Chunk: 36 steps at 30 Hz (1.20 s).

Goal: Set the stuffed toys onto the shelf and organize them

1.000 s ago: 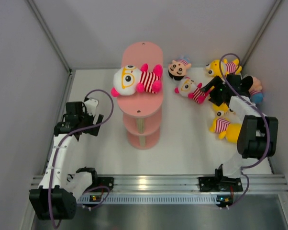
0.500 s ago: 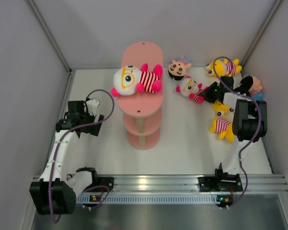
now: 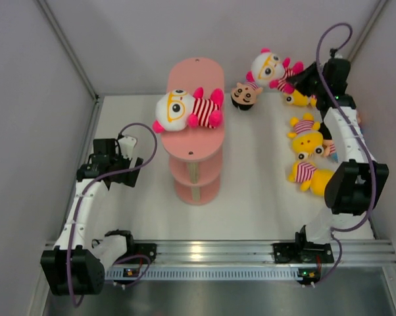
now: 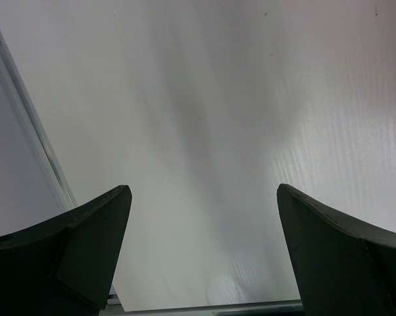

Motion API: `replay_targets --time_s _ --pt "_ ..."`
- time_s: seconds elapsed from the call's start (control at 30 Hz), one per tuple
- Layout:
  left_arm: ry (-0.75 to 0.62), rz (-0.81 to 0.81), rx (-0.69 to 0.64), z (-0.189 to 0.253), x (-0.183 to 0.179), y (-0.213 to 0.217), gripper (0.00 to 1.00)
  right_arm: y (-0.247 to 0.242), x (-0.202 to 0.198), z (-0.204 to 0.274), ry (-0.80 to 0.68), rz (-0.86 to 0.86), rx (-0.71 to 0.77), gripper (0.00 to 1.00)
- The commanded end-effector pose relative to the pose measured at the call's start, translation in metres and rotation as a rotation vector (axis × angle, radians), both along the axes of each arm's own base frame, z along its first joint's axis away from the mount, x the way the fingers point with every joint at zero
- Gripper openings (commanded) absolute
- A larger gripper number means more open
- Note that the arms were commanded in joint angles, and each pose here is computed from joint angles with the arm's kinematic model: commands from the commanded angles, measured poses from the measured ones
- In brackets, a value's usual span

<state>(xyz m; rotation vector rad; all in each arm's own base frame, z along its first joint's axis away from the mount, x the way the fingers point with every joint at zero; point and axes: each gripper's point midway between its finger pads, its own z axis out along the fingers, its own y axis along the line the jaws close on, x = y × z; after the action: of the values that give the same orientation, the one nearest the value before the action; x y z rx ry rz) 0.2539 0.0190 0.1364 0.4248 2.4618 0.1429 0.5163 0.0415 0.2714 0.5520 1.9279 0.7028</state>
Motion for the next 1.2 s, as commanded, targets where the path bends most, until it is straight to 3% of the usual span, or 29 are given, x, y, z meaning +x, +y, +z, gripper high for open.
replay_targets --time_s 0.0,0.23,0.6,0.8,1.17 --pt "-0.067 0.01 -0.013 0.017 0.006 -0.001 0.99 0.028 -0.026 0.149 -0.293 0.091 -0.035 0.0" --pt "-0.075 0.006 -0.017 0.018 0.005 -0.003 0.98 0.128 -0.03 0.231 -0.427 0.328 0.016 0.0" --pt "-0.081 -0.003 -0.026 0.017 0.001 -0.005 0.99 0.245 -0.028 0.193 -0.362 0.508 0.095 0.0" --pt "-0.077 -0.005 -0.024 0.014 -0.001 -0.005 0.99 0.276 -0.037 0.17 -0.306 0.58 0.075 0.0" --pt "-0.078 -0.005 -0.024 0.015 -0.001 -0.005 0.98 0.267 -0.061 0.159 -0.238 0.594 0.05 0.01"
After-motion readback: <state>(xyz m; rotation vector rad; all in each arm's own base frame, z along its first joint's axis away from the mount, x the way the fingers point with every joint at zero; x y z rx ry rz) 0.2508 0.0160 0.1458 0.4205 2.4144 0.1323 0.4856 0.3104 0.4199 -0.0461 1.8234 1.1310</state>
